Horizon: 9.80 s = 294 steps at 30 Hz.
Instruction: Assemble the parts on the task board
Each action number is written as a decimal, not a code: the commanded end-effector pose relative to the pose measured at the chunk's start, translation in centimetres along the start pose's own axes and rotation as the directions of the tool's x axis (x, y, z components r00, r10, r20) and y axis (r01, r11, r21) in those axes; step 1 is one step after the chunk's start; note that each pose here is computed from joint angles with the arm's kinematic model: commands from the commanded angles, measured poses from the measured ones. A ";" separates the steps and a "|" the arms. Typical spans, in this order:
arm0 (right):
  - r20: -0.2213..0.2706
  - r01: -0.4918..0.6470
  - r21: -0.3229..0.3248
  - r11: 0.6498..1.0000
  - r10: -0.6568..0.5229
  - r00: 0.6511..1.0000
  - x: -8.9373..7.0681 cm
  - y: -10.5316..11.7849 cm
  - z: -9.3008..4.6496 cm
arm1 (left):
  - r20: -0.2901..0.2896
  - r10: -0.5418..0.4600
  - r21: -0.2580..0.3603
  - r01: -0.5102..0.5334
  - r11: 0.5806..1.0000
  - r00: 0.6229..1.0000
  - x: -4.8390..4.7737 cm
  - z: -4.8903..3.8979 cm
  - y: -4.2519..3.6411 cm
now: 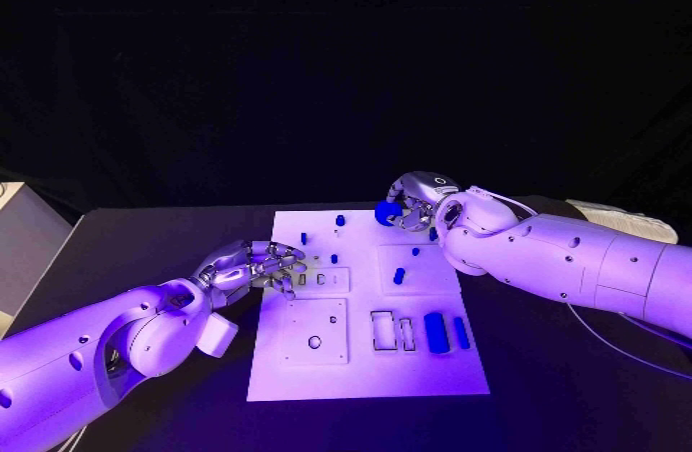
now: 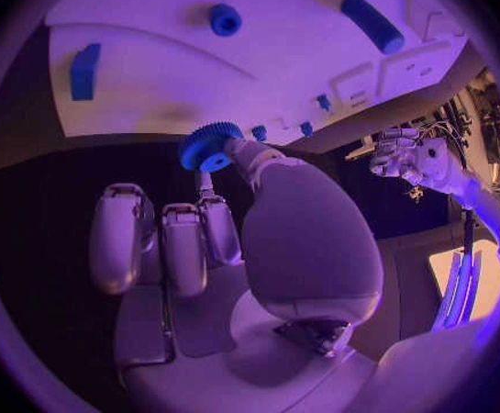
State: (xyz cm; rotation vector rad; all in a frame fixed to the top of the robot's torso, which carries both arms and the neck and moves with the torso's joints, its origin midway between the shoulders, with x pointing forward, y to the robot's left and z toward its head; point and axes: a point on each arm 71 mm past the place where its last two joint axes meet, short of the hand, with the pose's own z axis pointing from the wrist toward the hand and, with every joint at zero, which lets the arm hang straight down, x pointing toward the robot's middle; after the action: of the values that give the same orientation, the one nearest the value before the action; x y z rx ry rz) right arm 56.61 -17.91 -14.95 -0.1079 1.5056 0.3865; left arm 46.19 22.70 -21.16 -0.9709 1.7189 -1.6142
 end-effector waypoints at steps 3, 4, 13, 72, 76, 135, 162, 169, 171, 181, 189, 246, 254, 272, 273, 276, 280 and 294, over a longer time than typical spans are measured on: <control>0.037 0.005 -0.042 0.999 -0.004 0.999 -0.5 2.0 0.0 | -0.020 -0.002 0.013 0.003 1.000 1.000 0.38 0.02 -0.15; 0.036 0.006 -0.055 0.998 -0.004 0.999 -0.5 2.5 0.0 | -0.022 -0.003 0.014 0.003 1.000 1.000 0.44 0.04 -0.17; 0.039 0.014 -0.135 0.991 -0.009 0.999 0.2 5.8 0.4 | -0.036 -0.004 0.021 0.005 1.000 0.999 0.99 0.13 -0.36; -0.054 0.032 -0.150 0.988 -0.040 0.998 5.3 9.5 2.3 | -0.045 -0.004 0.023 0.005 1.000 0.999 1.43 0.07 -0.58; -0.053 0.036 -0.142 0.989 -0.044 0.998 5.4 9.4 2.4 | -0.044 -0.004 0.022 0.005 1.000 0.999 1.40 0.05 -0.58; 0.046 -0.278 -0.163 0.947 0.289 0.956 -0.9 0.7 -2.7 | -0.027 -0.001 0.026 0.002 1.000 1.000 0.81 -0.05 -0.45; -0.038 -0.221 -0.038 0.975 0.219 0.975 -0.1 -10.5 -5.8 | -0.057 -0.229 0.047 0.232 0.972 0.972 0.87 0.04 -0.52; -0.069 -0.201 -0.018 0.979 0.200 0.977 1.2 -10.6 -5.6 | -0.079 -0.242 0.047 0.246 0.968 0.967 1.10 0.00 -0.58; -0.073 -0.200 -0.016 0.980 0.199 0.977 1.4 -10.6 -5.5 | -0.083 -0.239 0.046 0.243 0.969 0.968 1.14 -0.02 -0.58; -0.073 -0.204 -0.009 0.979 0.203 0.976 1.9 -10.1 -4.7 | -0.091 -0.218 0.042 0.223 0.974 0.972 1.25 -0.08 -0.59; -0.091 -0.211 -0.007 0.978 0.209 0.974 2.6 -9.6 -4.2 | -0.092 -0.209 0.037 0.213 0.976 0.974 1.25 -0.16 -0.60; -0.158 -0.213 0.004 0.977 0.211 0.965 4.1 -8.5 -2.7 | -0.072 -0.153 0.024 0.155 0.988 0.986 1.13 -0.38 -0.58; -0.152 -0.210 0.011 0.978 0.209 0.966 4.1 -8.6 -2.6 | -0.071 -0.148 0.023 0.150 0.988 0.986 1.12 -0.40 -0.59; -0.073 -0.187 0.026 0.982 0.189 0.979 3.6 -8.6 -2.6 | -0.064 -0.147 0.029 0.149 0.988 0.987 1.00 -0.44 -0.62; -0.068 -0.188 0.025 0.982 0.189 0.980 3.6 -8.5 -2.7 | -0.064 -0.147 0.029 0.149 0.988 0.987 0.99 -0.45 -0.62; -0.059 -0.189 0.024 0.982 0.190 0.980 3.5 -8.4 -2.7 | -0.063 -0.148 0.030 0.150 0.988 0.987 0.96 -0.45 -0.62; -0.040 -0.194 0.024 0.981 0.195 0.980 2.9 -8.0 -2.8 | -0.059 -0.148 0.030 0.150 0.988 0.987 0.84 -0.47 -0.59; -0.017 -0.246 -0.001 0.969 0.246 0.969 0.9 -3.0 -3.5 | -0.020 -0.148 0.029 0.149 0.988 0.989 -0.10 -0.51 -0.34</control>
State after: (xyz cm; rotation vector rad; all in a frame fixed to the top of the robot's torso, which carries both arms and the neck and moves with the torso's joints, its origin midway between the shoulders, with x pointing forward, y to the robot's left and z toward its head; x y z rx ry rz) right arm 54.48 -21.87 -16.69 0.0533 1.5440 0.6256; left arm 45.82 23.21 -20.91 -1.0932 1.6818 -1.7338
